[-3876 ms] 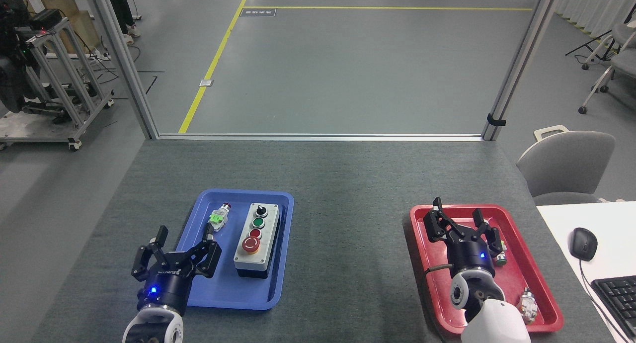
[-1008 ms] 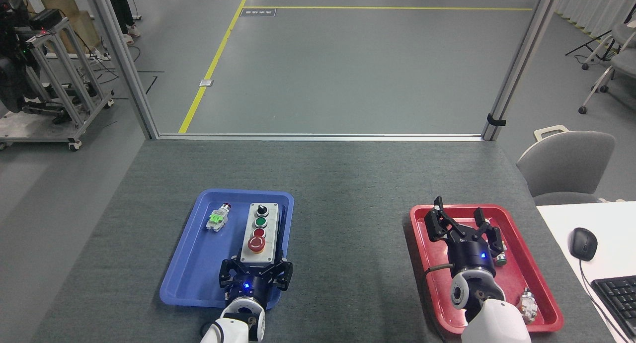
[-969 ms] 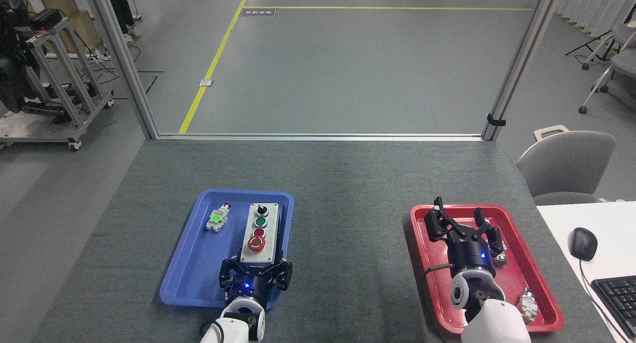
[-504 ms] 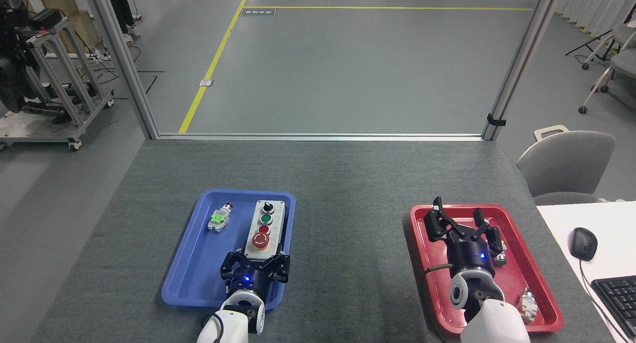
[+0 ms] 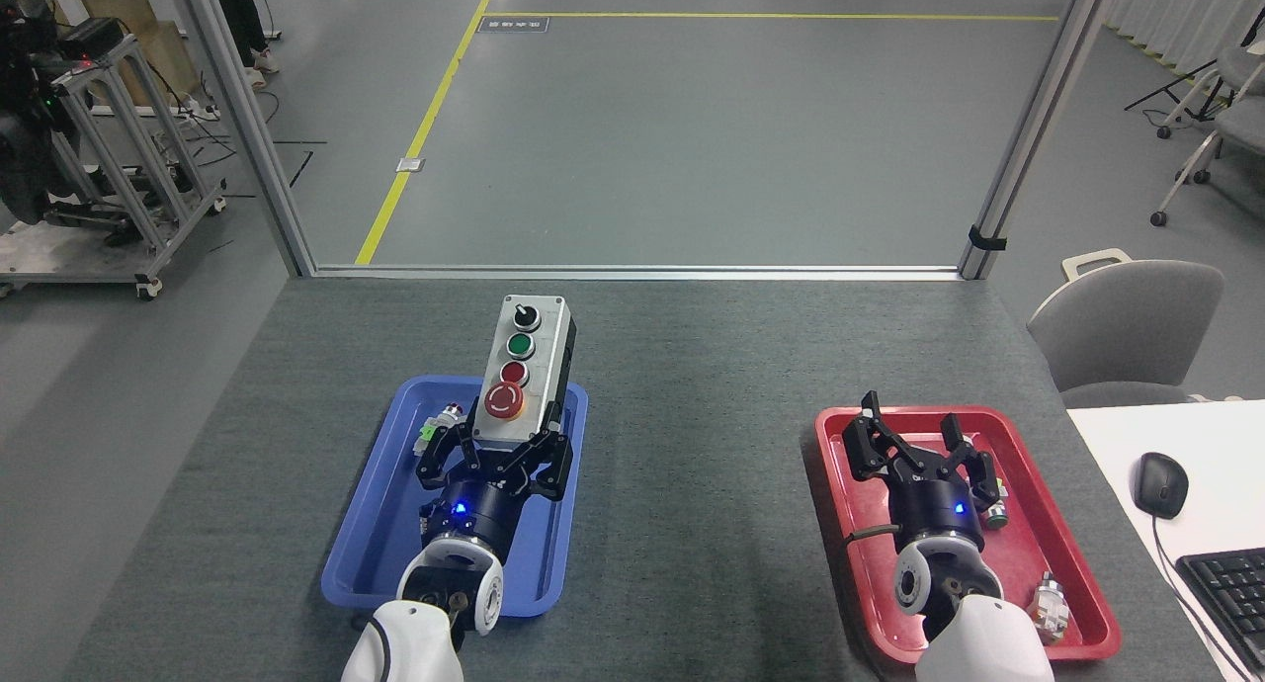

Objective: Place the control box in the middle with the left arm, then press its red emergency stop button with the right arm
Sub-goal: 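Lift the control box with the left gripper and carry it between trays, then lower the control box onto the table and open the left gripper, then withdraw the left gripper back over the blue tray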

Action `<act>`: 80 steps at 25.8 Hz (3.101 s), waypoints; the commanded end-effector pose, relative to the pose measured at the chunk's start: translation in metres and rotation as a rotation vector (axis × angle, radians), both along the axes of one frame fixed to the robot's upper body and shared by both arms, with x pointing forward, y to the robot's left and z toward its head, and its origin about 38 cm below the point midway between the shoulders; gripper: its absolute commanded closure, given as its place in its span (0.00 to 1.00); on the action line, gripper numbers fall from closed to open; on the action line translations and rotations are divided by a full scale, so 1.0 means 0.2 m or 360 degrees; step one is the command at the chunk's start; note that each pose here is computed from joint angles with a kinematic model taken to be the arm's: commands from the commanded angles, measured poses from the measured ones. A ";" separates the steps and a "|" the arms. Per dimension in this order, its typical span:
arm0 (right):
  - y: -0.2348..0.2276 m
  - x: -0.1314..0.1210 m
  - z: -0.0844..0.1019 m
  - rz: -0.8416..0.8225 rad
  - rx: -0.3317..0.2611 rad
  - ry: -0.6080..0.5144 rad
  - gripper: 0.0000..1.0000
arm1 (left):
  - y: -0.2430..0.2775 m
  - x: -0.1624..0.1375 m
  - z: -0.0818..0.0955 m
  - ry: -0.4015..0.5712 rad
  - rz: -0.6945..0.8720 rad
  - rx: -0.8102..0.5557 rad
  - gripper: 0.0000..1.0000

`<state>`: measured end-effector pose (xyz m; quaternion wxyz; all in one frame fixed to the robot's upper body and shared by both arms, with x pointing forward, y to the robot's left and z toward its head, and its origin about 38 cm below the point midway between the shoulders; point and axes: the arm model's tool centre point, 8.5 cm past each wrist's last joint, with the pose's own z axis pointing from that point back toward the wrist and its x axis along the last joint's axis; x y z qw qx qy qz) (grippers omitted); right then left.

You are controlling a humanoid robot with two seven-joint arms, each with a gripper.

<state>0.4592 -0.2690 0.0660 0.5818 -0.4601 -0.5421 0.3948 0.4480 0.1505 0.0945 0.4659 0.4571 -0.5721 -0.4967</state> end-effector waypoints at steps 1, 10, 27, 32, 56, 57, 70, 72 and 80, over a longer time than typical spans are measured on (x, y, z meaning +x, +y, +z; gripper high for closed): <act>0.00 0.00 0.00 0.0000 0.0001 0.0000 0.00 | -0.21 -0.10 0.05 0.0000 -0.0159 -0.0077 1.00; 0.00 0.00 0.00 0.0000 0.0001 0.0000 0.00 | -0.69 -0.17 -0.20 0.0216 -0.0404 0.0191 1.00; -0.01 0.00 0.01 -0.0003 -0.0009 -0.0003 0.00 | -0.79 -0.22 -0.48 0.0392 -0.0577 0.0549 1.00; -0.02 0.00 0.01 -0.0004 -0.0013 -0.0003 0.00 | -0.80 -0.23 -0.48 0.0385 -0.0591 0.0556 0.59; -0.02 0.00 0.00 -0.0003 -0.0015 0.0001 0.00 | -0.26 -0.44 -0.31 0.0181 -0.0430 0.0390 0.01; -0.02 0.00 0.00 -0.0003 -0.0015 0.0001 0.00 | -0.22 -0.43 -0.29 0.0168 -0.0398 0.0366 0.01; -0.02 0.00 0.01 -0.0005 -0.0016 -0.0003 0.00 | 0.41 -0.07 -0.01 0.0085 0.0133 -0.0126 0.01; -0.02 0.00 0.01 -0.0005 -0.0016 -0.0003 0.00 | 0.42 -0.05 0.01 0.0067 0.0155 -0.0161 0.01; -0.03 0.00 0.01 -0.0014 -0.0015 -0.0004 0.00 | 0.44 0.00 0.05 0.0043 0.0090 -0.0119 0.01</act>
